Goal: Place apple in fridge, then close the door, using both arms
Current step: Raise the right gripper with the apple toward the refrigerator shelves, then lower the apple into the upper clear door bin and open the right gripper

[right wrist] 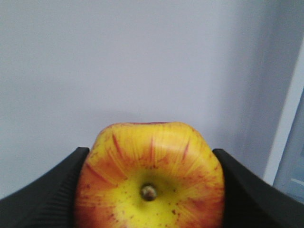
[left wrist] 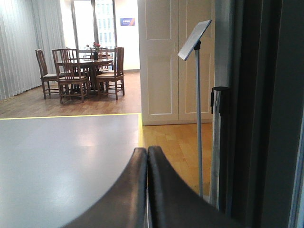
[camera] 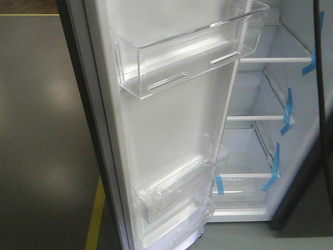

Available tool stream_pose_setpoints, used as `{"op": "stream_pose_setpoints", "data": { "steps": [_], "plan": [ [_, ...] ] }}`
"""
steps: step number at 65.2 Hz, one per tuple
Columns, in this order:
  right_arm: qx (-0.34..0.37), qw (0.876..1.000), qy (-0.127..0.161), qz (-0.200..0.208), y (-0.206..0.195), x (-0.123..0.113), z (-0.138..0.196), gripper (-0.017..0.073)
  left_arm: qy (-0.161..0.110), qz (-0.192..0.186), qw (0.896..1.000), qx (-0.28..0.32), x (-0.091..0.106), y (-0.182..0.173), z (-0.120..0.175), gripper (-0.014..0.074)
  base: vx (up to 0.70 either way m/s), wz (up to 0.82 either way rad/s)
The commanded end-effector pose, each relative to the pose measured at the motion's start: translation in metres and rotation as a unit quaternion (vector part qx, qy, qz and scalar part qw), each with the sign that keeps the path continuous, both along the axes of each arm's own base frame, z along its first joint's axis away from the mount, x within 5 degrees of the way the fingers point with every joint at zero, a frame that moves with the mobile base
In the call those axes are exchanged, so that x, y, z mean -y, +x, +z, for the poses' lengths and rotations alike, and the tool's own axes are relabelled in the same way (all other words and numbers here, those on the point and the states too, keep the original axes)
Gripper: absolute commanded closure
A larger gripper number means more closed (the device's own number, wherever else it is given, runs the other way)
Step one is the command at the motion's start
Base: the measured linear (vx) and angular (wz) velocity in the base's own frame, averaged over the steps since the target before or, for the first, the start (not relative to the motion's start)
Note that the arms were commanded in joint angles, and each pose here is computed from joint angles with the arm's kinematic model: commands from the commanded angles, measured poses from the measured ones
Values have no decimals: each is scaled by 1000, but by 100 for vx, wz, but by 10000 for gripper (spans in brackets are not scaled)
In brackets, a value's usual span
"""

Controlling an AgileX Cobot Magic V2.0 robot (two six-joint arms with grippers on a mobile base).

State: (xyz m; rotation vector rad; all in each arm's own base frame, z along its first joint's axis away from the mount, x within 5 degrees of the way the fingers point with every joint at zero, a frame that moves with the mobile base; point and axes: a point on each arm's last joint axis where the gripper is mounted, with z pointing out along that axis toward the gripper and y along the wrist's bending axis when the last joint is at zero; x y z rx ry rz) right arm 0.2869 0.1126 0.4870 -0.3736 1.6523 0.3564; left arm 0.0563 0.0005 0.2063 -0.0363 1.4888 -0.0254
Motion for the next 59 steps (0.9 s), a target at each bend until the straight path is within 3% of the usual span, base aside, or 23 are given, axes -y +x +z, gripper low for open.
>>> {"op": "stream_pose_setpoints", "data": {
  "steps": [1, 42, 59],
  "plan": [
    [68, 997, 35, -15, 1, 2, 23, 223, -6, -2, 1000, 30, 0, -1, -2, 599, 0, 0],
    [35, 999, 30, -19, 35, -9, -5, 215, -6, -2, 1000, 30, 0, -1, -2, 599, 0, 0],
    [22, 999, 24, -15, 35, -10, -8, 88, -6, -2, 1000, 30, 0, -1, -2, 599, 0, 0]
  ]
}}
